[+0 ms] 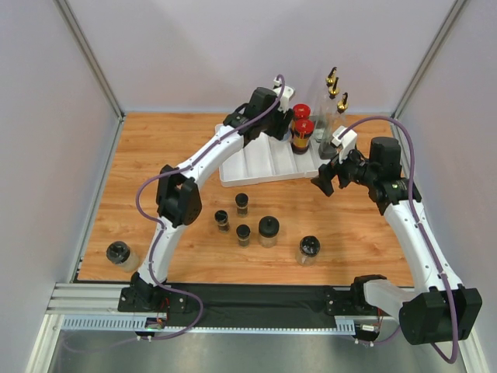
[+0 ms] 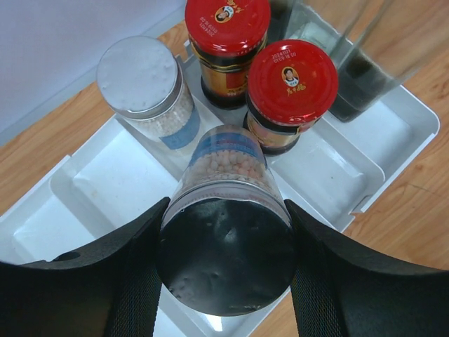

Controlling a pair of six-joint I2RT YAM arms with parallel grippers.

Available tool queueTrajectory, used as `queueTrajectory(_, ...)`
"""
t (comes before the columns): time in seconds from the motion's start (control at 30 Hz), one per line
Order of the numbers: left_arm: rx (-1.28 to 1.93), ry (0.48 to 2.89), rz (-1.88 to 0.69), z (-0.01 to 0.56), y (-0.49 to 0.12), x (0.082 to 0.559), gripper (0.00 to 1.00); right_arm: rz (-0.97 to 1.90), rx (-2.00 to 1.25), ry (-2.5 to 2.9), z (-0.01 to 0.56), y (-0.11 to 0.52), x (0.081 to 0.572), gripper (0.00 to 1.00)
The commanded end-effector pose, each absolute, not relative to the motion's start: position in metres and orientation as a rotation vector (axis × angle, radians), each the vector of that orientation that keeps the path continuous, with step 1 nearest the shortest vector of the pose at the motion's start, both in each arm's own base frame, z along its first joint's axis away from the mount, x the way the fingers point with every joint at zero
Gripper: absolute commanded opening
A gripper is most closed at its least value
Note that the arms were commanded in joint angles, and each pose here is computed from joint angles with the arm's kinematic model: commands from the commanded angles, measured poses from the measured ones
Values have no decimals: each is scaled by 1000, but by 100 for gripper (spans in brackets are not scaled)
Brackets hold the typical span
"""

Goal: Organize the condiment bottles
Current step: Place the bottle in the storage box.

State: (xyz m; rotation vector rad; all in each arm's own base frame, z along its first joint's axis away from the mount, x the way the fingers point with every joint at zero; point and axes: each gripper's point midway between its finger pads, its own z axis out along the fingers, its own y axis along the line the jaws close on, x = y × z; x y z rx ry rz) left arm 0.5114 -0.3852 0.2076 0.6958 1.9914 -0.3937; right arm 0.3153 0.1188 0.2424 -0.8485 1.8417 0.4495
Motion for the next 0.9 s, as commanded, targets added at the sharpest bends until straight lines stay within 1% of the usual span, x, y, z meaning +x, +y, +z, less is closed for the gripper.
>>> queueTrajectory(0.0, 626, 1785, -389, 270, -396, 534, 0, 439, -868, 1802, 250, 119, 312, 100)
queueTrajectory(0.37, 635, 1833, -356, 233, -398, 542, 1, 427, -868, 1809, 247, 117, 313, 100)
queueTrajectory(0.7, 636, 1873, -327, 207, -396, 546, 9, 422, -862, 1813, 247, 115, 314, 100)
queueTrajectory(0.87, 634, 1880, -321, 201, -395, 549, 17, 424, -859, 1813, 247, 115, 314, 100)
